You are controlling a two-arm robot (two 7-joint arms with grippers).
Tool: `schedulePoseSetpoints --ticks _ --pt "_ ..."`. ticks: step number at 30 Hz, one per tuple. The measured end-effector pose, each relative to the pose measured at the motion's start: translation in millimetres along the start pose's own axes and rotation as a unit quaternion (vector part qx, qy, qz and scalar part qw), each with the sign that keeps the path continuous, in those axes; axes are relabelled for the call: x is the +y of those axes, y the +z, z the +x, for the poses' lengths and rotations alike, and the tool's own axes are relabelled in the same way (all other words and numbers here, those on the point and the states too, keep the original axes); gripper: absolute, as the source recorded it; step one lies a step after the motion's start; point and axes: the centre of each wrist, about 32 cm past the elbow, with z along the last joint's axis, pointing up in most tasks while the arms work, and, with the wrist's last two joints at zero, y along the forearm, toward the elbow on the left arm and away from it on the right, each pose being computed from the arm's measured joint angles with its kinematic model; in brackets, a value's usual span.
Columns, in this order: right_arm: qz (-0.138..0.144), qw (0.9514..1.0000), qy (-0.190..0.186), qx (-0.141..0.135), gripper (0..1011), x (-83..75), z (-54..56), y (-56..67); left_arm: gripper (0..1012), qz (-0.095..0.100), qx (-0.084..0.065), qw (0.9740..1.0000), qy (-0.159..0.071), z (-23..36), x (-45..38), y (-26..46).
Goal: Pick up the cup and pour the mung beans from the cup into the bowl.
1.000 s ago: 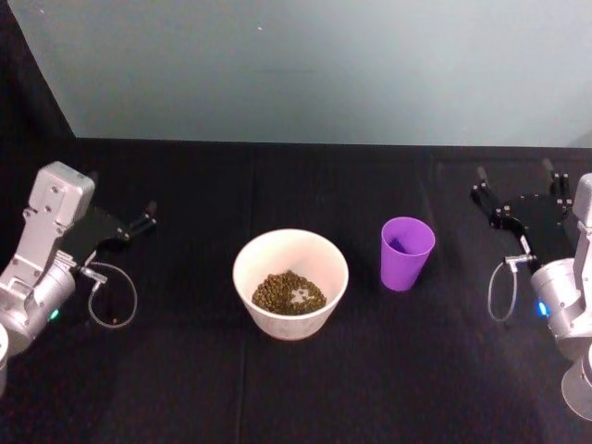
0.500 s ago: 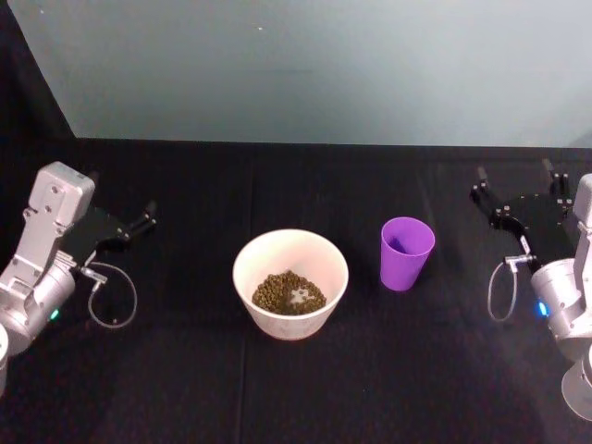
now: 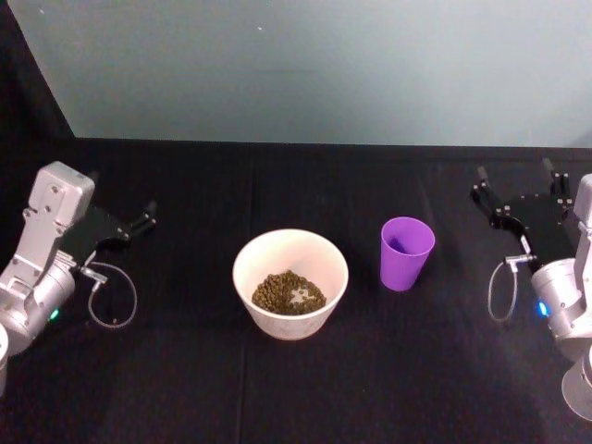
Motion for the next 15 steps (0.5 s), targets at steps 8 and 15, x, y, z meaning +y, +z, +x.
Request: schedulePoseSetpoints --ticks 8,15 --pt "0.001 1.0 0.0 0.0 1002 0.0 0.0 0.2 1000 0.0 0.0 1.0 0.0 0.0 0.0 0.0" --pt "0.001 1.0 -0.001 0.0 1003 0.1 0.0 0.3 1000 0.0 0.0 1.0 0.0 0.0 0.0 0.0"
